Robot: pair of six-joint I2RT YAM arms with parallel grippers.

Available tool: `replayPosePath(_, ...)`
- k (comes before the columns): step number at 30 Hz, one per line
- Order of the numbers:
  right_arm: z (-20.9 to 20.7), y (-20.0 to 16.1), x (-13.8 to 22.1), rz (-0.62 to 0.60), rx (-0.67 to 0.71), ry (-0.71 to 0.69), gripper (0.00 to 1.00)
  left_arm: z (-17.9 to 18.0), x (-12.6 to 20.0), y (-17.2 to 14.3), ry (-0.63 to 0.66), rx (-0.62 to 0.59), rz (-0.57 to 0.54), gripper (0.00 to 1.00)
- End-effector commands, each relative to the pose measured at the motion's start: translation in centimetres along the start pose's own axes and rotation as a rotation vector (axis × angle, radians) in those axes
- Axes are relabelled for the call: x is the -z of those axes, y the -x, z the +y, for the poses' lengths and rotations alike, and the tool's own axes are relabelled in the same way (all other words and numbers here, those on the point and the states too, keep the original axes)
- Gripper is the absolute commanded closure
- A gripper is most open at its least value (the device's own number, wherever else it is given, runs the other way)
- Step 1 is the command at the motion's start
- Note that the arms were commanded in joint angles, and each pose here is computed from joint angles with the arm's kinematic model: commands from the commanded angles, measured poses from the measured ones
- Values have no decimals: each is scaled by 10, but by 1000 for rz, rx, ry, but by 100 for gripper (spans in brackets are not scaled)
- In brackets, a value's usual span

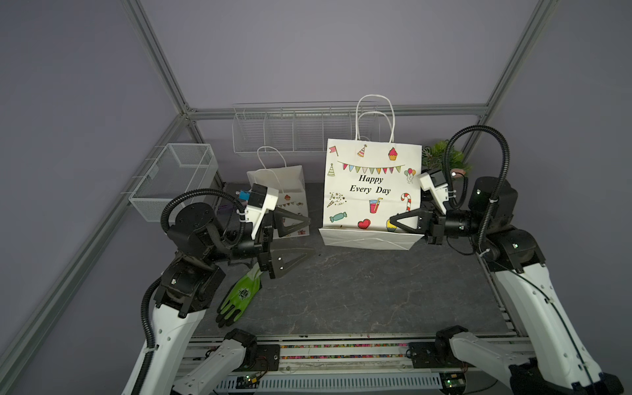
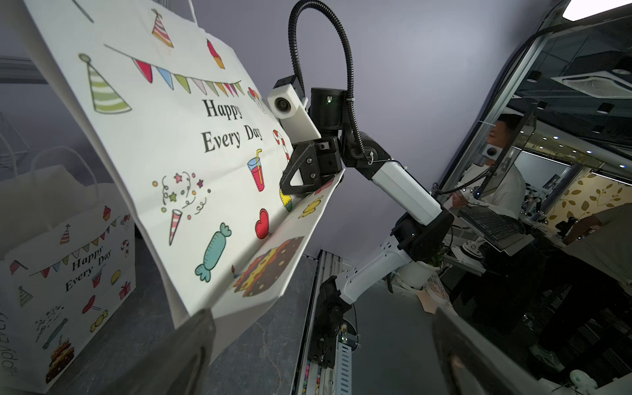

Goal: Put away the paper bag
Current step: Press the paper bag.

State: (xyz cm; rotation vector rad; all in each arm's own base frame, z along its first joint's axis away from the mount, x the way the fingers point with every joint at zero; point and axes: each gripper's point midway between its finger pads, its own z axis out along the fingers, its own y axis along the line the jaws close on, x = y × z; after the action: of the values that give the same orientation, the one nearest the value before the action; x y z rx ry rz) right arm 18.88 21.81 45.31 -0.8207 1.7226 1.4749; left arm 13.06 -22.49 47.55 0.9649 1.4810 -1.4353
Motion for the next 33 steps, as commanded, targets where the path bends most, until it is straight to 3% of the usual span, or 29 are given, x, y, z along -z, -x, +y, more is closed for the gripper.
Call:
replayPosePath(1, 18, 14, 2, -20, 40, 71, 93, 21, -10, -14, -26, 68, 26, 1)
replayPosePath(9, 37, 14, 0, -14, 54, 143, 93, 21, -28, -9, -88, 63, 30, 0)
replayPosePath(18, 27, 3, -8, 12, 36, 131, 93, 11, -38, -4, -135, 42, 41, 1)
replayPosePath(20, 25, 1, -8, 15, 34, 124, 93, 8, -36, -6, -140, 38, 44, 8)
replayPosePath(23, 22, -2, -9, 18, 28, 120, 93, 7, -35, -7, -139, 38, 46, 32)
replayPosePath(25, 22, -4, -11, 22, 26, 124, 93, 10, -36, -8, -134, 47, 47, 42)
replayPosePath(30, 18, -8, -15, 33, 20, 113, 93, 15, -38, -6, -122, 52, 41, 44)
replayPosePath(33, 17, -10, -16, 39, 17, 112, 93, 16, -39, -5, -116, 53, 39, 52)
